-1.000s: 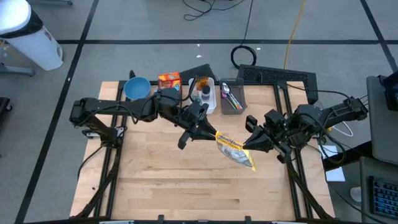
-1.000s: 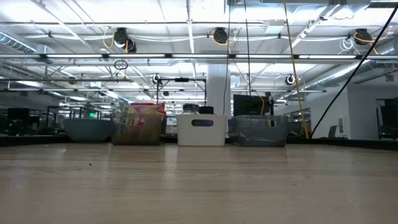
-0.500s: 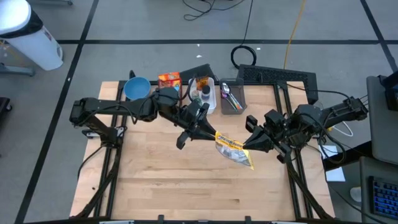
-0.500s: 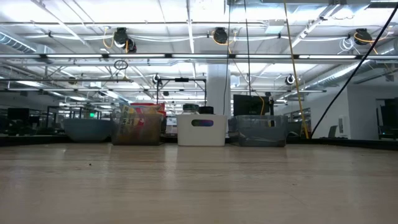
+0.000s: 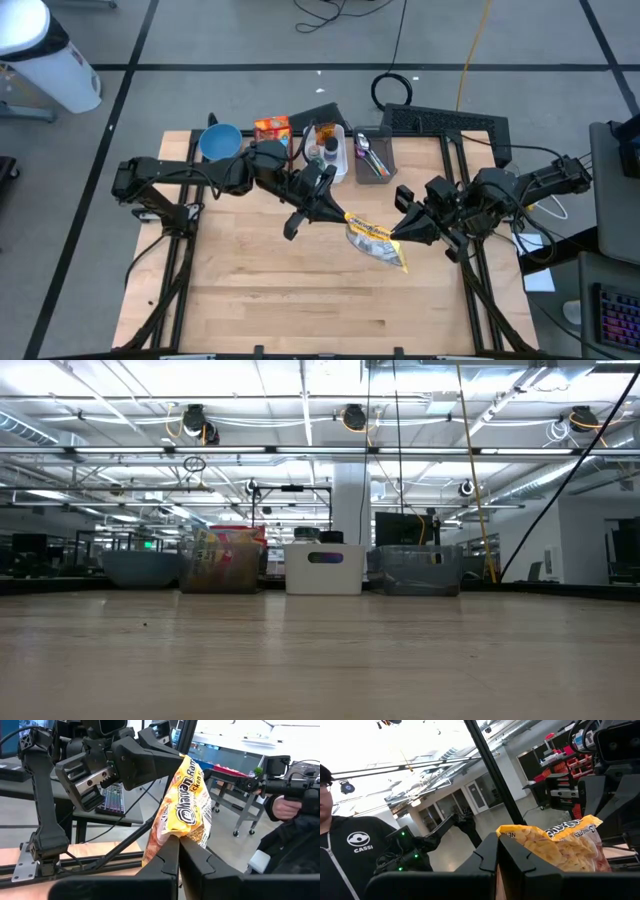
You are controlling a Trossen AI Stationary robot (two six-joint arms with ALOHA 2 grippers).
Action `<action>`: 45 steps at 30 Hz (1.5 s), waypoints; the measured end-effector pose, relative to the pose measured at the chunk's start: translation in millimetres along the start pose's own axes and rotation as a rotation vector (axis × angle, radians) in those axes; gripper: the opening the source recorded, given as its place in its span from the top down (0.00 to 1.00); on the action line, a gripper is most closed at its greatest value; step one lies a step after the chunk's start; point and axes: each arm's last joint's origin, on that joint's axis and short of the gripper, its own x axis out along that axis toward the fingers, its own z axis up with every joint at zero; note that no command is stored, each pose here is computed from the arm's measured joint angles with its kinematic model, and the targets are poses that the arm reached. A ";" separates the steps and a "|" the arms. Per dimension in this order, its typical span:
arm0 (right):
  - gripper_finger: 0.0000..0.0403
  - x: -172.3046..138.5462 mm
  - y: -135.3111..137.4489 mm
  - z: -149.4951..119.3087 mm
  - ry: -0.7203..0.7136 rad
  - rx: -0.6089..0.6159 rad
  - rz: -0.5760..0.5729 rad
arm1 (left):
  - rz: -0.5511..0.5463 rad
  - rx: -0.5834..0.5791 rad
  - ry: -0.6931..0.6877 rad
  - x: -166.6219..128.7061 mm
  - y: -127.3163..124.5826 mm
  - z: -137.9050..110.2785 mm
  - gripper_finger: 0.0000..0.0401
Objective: Pick & Place Food Item
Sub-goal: Put the yellow noodle pack into the left black bin
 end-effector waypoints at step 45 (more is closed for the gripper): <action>0.46 -4.4 -34.7 -12.5 0.091 0.029 -0.389 | 0.232 -0.159 0.348 -31.9 9.7 10.8 1.00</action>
